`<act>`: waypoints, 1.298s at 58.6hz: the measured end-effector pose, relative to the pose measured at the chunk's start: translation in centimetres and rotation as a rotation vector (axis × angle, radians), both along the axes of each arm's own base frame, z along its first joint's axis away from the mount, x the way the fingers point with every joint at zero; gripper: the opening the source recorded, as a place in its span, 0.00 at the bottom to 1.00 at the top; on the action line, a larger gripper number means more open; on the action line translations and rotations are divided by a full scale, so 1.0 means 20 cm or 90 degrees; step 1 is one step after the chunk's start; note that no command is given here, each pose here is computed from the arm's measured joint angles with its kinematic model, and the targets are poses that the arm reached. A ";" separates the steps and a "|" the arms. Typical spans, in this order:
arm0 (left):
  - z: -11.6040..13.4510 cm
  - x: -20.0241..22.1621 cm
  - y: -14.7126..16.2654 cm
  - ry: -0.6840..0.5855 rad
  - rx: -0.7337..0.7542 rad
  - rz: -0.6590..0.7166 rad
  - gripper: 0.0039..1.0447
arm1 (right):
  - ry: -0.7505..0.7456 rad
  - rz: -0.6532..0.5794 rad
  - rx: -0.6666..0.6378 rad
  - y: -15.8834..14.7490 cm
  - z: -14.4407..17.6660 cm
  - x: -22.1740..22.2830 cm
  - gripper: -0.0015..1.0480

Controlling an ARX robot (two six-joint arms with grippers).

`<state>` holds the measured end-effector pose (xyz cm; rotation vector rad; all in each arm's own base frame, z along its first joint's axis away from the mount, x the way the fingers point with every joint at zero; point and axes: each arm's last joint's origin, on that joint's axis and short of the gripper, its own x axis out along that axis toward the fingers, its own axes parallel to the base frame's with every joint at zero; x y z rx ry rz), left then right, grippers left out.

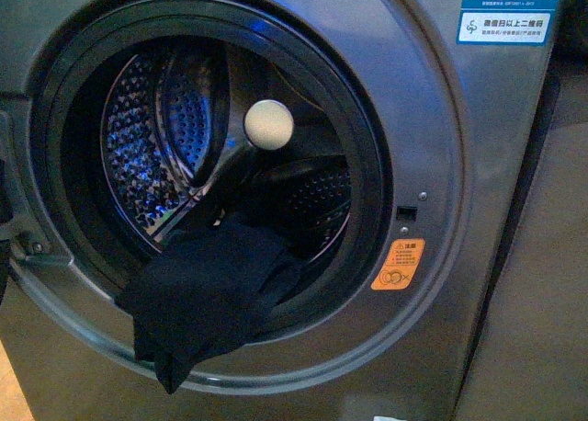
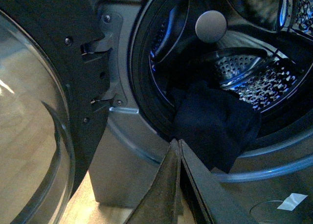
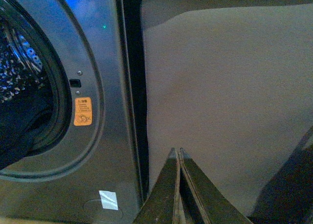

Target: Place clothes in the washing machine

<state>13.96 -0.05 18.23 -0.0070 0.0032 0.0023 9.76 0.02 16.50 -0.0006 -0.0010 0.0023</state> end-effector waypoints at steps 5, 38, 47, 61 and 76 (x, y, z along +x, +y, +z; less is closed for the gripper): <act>-0.02 -0.03 0.00 0.000 0.000 -0.003 0.03 | 0.000 0.000 0.000 0.00 0.00 0.00 0.37; -0.05 -0.12 0.00 -0.017 0.000 -0.003 0.03 | 0.000 0.000 0.000 0.00 0.00 0.00 0.93; -0.05 -0.14 0.00 -0.016 0.000 -0.003 0.03 | 0.000 0.000 0.000 0.00 0.00 0.00 0.93; -0.05 -0.16 0.00 -0.016 0.000 -0.003 0.03 | 0.000 0.000 0.000 0.00 0.00 0.00 0.93; -0.07 -0.21 0.00 -0.010 0.000 -0.003 0.03 | 0.000 0.000 0.000 0.00 0.00 0.00 0.93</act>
